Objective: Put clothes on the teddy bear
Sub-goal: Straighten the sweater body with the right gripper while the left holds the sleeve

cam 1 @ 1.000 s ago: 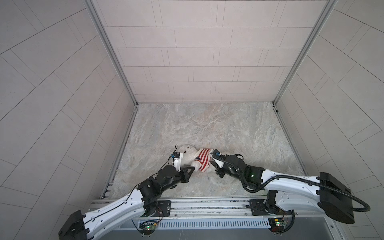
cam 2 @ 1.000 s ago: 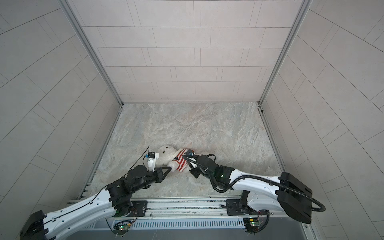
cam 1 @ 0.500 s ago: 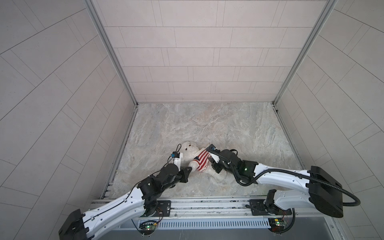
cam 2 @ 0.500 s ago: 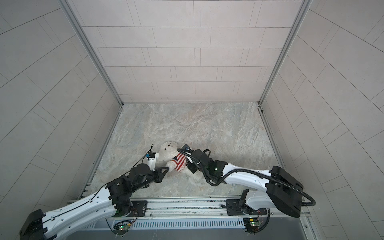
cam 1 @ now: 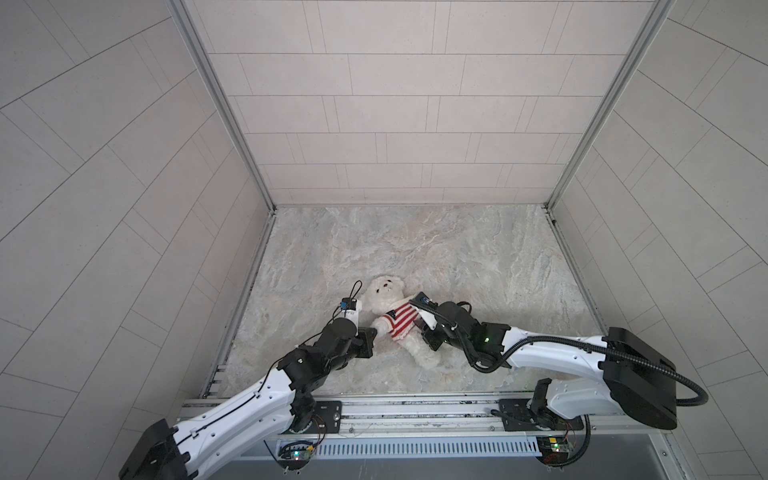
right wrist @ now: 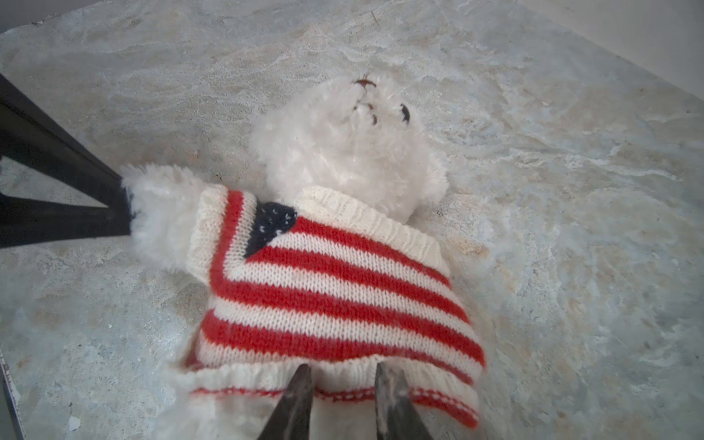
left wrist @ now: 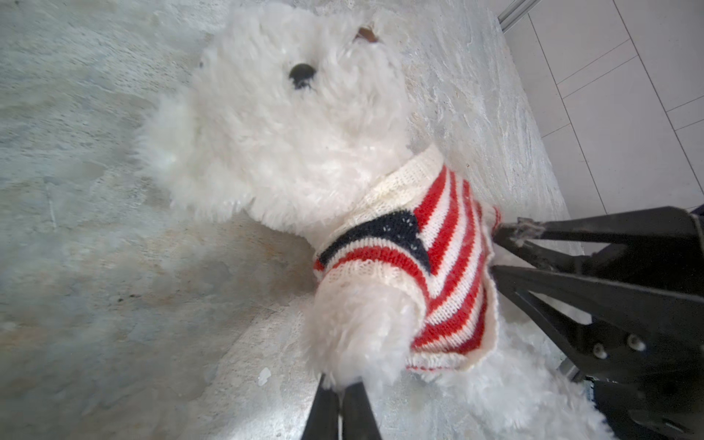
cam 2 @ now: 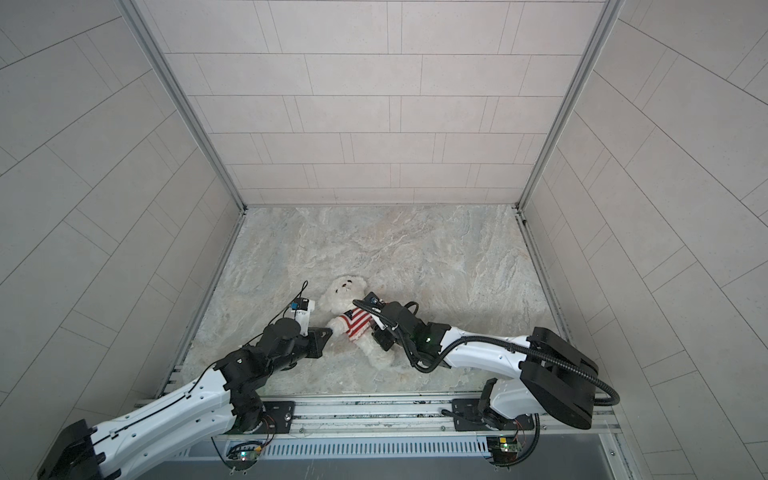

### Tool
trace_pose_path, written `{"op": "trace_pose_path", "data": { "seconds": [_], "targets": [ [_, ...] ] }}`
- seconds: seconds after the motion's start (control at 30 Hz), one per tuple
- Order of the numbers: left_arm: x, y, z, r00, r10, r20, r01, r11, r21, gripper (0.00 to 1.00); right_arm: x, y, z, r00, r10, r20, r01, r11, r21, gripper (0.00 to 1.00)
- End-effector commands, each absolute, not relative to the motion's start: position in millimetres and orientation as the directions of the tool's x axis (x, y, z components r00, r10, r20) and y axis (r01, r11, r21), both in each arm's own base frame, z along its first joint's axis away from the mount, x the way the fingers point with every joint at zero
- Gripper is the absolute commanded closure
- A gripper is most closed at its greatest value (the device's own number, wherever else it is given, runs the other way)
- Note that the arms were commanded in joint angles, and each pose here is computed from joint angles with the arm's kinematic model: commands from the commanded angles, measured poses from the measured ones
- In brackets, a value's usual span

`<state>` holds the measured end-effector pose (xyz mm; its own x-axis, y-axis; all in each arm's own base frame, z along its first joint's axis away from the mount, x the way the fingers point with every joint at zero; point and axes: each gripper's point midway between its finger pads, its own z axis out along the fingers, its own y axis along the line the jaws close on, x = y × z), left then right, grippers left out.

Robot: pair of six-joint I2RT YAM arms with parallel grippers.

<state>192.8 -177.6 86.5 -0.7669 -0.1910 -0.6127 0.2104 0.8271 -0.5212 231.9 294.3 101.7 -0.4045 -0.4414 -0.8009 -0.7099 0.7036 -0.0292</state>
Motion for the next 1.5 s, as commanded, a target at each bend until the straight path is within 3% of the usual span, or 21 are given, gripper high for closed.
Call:
{"op": "trace_pose_path", "data": {
  "seconds": [0.0, 1.47],
  "targets": [
    [197.3, -176.8, 96.6, -0.757, -0.176, -0.63, 0.231, 0.829, -0.509, 1.0, 227.4, 295.8, 94.7, -0.432, -0.419, -0.798, -0.71, 0.704, 0.015, 0.69],
    [242.7, -168.8, 99.4, -0.708, -0.127, -0.695, 0.207, 0.903, -0.377, 0.97, 198.5, 332.2, 108.9, -0.473, -0.266, -0.84, -0.746, 0.629, 0.22, 0.7]
  ]
}}
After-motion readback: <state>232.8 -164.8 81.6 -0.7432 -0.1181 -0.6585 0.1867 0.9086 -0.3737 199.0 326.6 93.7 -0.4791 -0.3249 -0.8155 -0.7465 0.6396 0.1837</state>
